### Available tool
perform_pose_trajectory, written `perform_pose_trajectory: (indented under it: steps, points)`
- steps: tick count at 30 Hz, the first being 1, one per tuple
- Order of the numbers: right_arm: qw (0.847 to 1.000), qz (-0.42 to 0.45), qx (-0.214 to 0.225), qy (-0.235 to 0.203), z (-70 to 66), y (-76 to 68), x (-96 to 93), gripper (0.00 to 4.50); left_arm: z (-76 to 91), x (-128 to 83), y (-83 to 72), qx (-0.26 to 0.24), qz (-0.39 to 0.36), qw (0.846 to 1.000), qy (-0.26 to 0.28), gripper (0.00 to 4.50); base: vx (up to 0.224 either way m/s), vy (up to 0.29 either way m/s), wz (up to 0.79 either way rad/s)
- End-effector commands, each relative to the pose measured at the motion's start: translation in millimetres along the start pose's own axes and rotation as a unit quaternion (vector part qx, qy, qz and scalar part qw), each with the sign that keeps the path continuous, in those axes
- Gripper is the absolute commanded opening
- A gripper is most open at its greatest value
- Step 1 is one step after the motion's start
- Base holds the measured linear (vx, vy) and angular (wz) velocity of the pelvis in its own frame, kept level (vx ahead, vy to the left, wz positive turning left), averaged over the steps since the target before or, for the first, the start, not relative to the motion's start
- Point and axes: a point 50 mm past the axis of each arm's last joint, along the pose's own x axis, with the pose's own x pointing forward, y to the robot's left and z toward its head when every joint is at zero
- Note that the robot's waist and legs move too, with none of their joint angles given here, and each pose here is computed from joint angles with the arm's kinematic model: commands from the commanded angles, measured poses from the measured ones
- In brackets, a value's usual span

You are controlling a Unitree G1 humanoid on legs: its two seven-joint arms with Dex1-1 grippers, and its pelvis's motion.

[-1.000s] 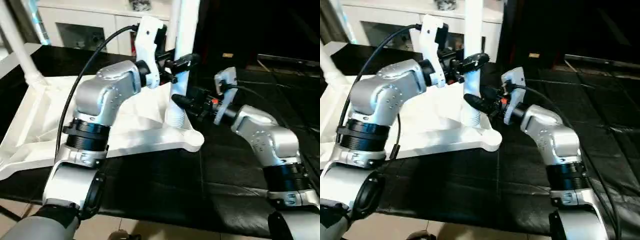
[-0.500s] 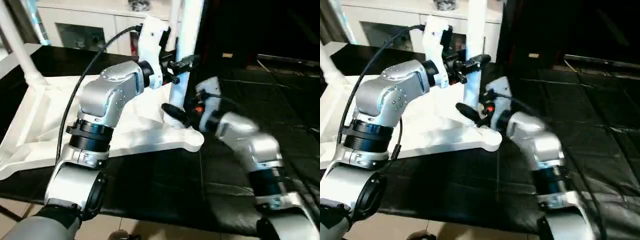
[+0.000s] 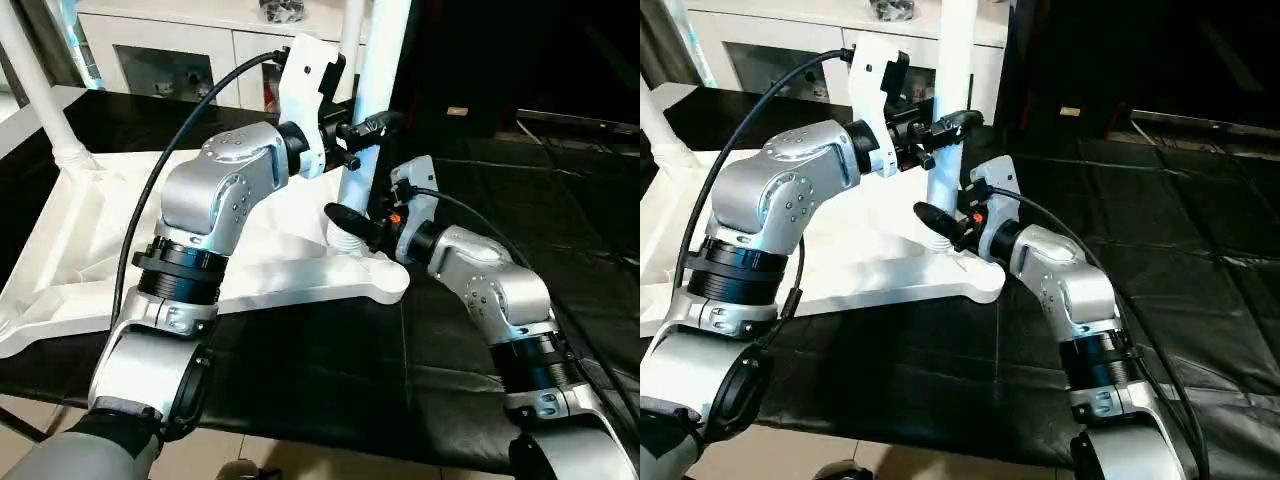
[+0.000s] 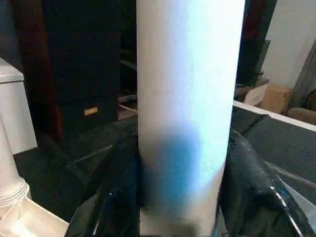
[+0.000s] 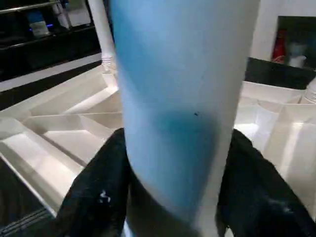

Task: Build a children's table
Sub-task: Insert table leg to table base

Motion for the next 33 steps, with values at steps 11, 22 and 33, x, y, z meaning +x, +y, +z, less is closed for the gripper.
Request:
perform_pose_trajectory:
  steps: [11,22,33]
  points:
    - [1.000,0.013,0.011,-0.020,9.0,-2.7,-0.5,1.97,10.0,-0.9,-3.1,0.004,-0.009,1.000,-0.019,1.82,0.000,0.000,0.00]
    - [0.998,0.044,-0.001,-0.037,18.6,-1.1,-6.9,1.96,3.1,-5.9,-0.1,-0.017,-0.022,1.000,-0.009,3.15,0.000,0.000,0.00]
    - [0.997,0.061,-0.020,-0.031,19.5,3.1,-7.7,1.96,-2.1,-5.2,5.3,-0.011,0.004,1.000,-0.006,2.44,0.000,0.000,0.00]
